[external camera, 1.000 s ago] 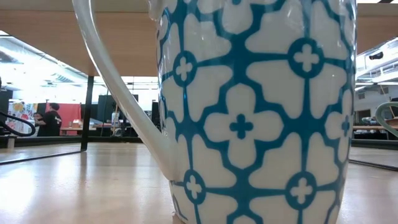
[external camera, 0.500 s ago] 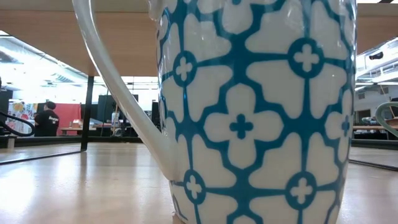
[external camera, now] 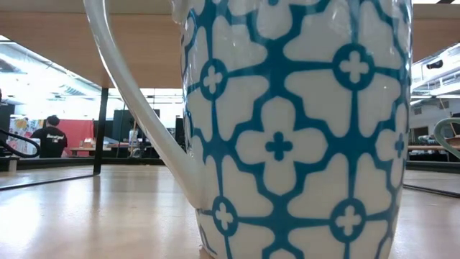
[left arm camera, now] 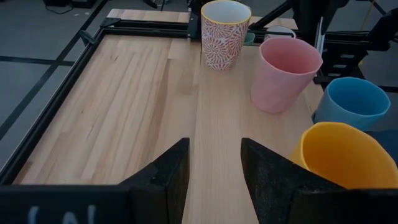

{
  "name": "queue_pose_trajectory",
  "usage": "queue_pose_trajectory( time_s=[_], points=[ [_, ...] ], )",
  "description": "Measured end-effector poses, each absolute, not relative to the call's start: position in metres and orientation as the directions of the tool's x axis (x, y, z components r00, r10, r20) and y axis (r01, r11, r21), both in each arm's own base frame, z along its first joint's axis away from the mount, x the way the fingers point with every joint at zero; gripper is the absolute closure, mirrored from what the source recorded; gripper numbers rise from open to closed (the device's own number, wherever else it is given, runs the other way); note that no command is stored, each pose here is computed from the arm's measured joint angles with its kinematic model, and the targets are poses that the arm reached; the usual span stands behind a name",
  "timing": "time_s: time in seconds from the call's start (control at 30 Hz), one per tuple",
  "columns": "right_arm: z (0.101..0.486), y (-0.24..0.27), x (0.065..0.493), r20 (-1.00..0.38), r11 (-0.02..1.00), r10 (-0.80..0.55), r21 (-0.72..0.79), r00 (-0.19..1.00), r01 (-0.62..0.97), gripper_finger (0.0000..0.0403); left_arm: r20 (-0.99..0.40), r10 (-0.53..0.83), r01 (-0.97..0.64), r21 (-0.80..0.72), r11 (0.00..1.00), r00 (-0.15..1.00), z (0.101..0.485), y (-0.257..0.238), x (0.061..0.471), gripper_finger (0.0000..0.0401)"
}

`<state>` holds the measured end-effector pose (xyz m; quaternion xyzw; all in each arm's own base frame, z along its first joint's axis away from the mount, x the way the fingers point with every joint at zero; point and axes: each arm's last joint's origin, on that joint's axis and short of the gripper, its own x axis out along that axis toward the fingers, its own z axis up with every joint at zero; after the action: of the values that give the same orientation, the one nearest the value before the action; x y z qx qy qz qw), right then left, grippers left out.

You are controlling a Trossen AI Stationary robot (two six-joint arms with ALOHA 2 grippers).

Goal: Place coffee mugs
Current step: Put the pink mug on the shelf

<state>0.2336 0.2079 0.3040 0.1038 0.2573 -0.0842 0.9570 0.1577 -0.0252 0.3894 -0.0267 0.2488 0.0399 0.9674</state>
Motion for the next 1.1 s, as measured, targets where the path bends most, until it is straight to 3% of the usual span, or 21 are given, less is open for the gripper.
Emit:
queue_pose_trajectory(
  time_s=[0.8,1.1],
  points=[
    [0.291,0.201,0.247,-0.536,0.956,-0.18,0.102,0.825,0.275,0.027,-0.484,0.064,-0.091,-0.033,0.995,0.873,0.389,-0.025,0.158,0.0251],
    [0.29,0.198,0.251,-0.564,0.956,-0.148,0.13,0.812,0.265,0.027,-0.484,0.064,-0.091,-0.033,0.995,0.873,0.389,-0.025,0.158,0.025]
  ],
)
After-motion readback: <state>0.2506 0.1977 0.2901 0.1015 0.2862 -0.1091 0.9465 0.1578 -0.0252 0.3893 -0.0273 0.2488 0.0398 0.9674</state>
